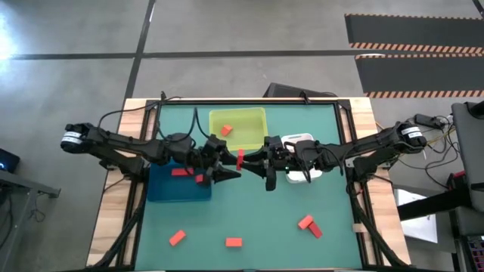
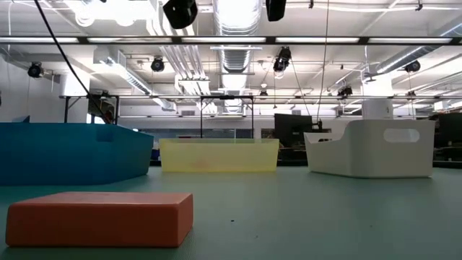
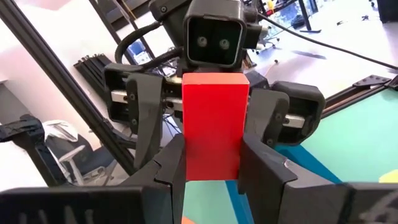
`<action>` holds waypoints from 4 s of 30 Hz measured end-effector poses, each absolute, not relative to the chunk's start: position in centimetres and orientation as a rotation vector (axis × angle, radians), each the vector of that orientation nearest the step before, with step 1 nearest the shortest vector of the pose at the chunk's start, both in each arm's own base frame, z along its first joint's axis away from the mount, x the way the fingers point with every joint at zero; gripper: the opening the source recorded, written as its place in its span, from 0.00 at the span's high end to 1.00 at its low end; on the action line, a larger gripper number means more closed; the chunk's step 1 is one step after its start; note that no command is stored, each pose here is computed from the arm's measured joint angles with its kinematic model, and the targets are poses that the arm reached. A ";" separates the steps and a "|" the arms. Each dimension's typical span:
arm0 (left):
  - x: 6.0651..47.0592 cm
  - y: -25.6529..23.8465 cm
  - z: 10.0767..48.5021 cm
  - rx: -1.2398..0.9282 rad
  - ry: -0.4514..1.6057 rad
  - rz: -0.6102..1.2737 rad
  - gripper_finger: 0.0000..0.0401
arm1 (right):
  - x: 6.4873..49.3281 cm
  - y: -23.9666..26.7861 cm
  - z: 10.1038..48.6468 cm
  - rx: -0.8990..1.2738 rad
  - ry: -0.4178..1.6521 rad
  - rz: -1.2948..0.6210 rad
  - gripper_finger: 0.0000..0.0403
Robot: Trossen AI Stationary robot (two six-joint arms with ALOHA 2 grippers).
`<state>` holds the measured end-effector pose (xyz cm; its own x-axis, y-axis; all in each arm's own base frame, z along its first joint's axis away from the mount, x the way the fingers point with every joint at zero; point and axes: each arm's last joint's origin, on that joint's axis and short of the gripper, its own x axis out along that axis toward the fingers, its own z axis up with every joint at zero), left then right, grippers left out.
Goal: Sort & place blocks by color
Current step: Put the red block into the dark blue bin, then put the orange block into the yellow bin
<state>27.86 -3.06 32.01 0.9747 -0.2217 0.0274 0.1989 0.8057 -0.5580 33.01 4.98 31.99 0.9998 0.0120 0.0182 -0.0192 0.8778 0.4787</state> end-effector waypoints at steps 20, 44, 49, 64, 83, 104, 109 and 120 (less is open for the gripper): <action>27.9 -3.0 31.9 -0.598 0.048 -0.216 0.69 | 33.0 5.0 32.0 0.502 -0.013 0.018 0.64; 21.2 -2.6 31.0 -0.664 0.603 -0.038 0.67 | 29.3 4.3 34.7 0.506 0.027 -0.035 0.49; 19.1 -2.4 30.9 -0.600 0.908 0.054 0.67 | 29.4 4.3 34.6 0.507 0.028 -0.041 0.49; 18.8 -2.4 26.1 -0.282 1.521 0.052 0.67 | 29.5 4.2 34.4 0.503 0.041 -0.061 0.49; 21.8 -2.7 19.5 -0.134 1.728 -0.051 0.66 | 29.5 4.2 34.3 0.491 0.048 -0.063 0.49; 20.2 -2.4 16.4 -0.126 1.739 0.011 0.66 | 29.5 4.2 34.3 0.491 0.049 -0.063 0.48; 20.2 -2.4 16.4 -0.127 1.738 0.013 0.66 | 29.5 4.2 34.3 0.511 0.049 -0.063 0.48; 20.2 -2.4 16.4 -0.140 1.739 0.027 0.49 | 29.5 4.4 34.3 0.593 0.050 -0.052 0.48</action>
<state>20.17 -2.42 16.44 -0.1653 -0.0784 -0.9831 -0.1092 0.9922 -0.0607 29.48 4.43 34.28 0.9974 -0.0345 -0.0625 0.0636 0.8280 0.5572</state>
